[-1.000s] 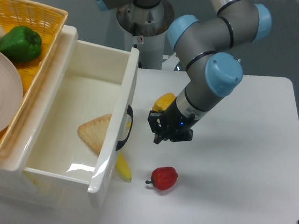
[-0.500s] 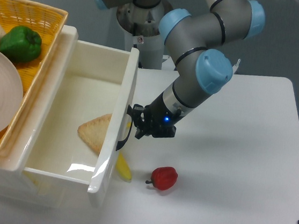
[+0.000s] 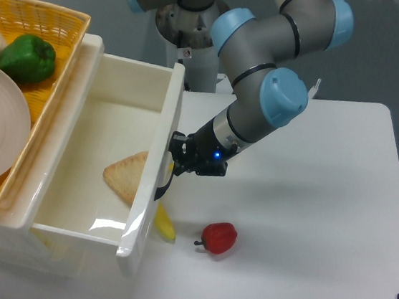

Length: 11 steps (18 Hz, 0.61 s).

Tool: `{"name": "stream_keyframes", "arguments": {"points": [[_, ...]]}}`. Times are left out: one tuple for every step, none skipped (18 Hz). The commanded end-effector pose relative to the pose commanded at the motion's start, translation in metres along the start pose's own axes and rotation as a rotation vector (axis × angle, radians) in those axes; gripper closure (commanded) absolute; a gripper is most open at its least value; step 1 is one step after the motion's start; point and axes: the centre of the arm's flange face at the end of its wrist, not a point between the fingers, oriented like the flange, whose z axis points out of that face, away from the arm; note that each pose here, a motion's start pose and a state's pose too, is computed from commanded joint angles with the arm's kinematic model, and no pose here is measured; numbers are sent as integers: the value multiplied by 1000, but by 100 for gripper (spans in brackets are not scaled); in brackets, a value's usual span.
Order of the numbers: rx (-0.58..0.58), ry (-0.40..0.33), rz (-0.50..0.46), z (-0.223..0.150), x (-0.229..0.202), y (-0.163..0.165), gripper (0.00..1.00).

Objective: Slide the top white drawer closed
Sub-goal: 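Press the gripper against the drawer front and push it inward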

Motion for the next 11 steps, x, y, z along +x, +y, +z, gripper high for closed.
{"name": "stream_keyframes", "arguments": {"points": [[-3, 2, 0, 1, 1, 0, 100], [-7, 6, -3, 1, 1, 1, 100], [-9, 8, -7, 1, 0, 1, 100], [-8, 8, -8, 1, 0, 2, 100], [-8, 8, -8, 0, 0, 2, 100], [-10, 10, -10, 0, 1, 2, 100], [-7, 7, -7, -3, 3, 3, 100], [-6, 5, -3, -4, 7, 3, 100], [-6, 5, -3, -4, 7, 3, 100], [-7, 6, -3, -4, 7, 3, 100], [-8, 8, -5, -3, 7, 3, 100]]}}
